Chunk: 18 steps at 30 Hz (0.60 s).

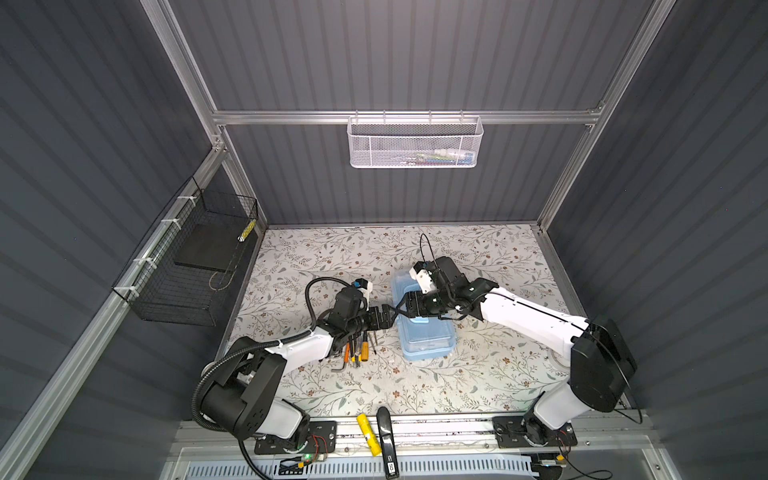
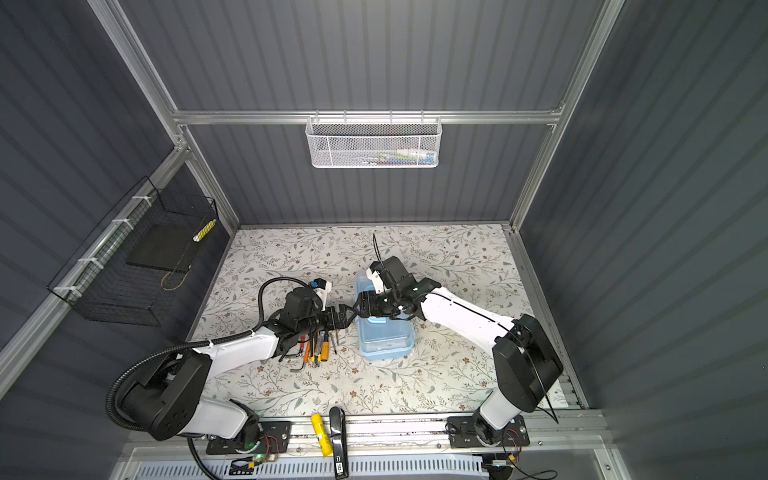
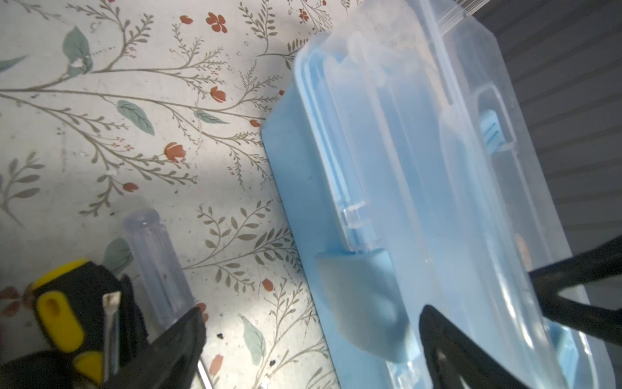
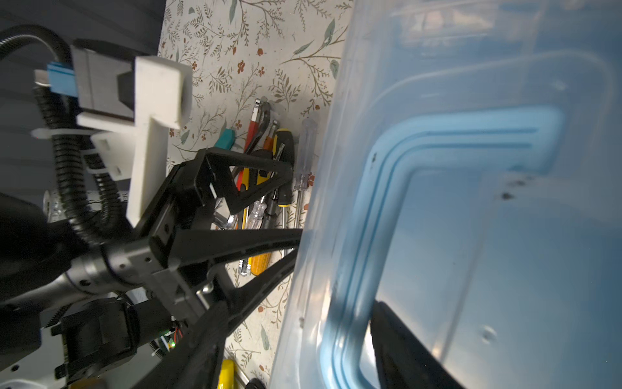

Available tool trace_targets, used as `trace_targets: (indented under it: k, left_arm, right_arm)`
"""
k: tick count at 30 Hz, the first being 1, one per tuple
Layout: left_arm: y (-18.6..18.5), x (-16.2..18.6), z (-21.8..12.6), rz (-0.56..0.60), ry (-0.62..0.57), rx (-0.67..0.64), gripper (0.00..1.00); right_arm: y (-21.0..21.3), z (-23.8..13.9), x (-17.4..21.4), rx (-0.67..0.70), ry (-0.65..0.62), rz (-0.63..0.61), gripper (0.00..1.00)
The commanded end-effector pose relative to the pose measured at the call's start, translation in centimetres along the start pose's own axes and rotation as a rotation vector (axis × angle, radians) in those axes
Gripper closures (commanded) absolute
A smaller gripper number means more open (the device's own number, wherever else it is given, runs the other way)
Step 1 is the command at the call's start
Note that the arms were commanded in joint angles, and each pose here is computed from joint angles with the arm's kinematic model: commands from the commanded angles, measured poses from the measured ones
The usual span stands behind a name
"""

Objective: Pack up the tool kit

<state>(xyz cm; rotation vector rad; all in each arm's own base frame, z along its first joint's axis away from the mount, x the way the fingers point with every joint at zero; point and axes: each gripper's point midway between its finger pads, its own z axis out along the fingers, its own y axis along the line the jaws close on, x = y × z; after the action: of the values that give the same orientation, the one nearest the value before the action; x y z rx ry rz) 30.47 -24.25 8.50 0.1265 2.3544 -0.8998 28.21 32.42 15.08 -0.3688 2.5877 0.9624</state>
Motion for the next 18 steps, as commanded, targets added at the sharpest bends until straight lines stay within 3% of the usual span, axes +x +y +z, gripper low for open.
trace_targets:
  k: [1,5,10,18]
  left_arm:
    - [-1.5,-1.1,0.3,0.046,-0.009,0.028,0.01]
    - [-1.4,-1.2,0.4,0.046,-0.013,0.019,0.01]
    - [-1.3,-1.0,0.7,0.058,-0.005,0.017,0.01]
    - [-1.7,-1.9,0.9,0.067,-0.009,0.009,0.0]
  right_arm:
    - [1.1,0.6,1.8,-0.129,0.079,0.01,0.31]
    - [1.5,0.1,2.4,-0.199,0.123,-0.076,0.31]
    - [2.3,-1.1,1.7,-0.433,0.122,-0.049,0.35]
    - [3.5,-2.8,1.2,-0.63,0.14,-0.074,0.36]
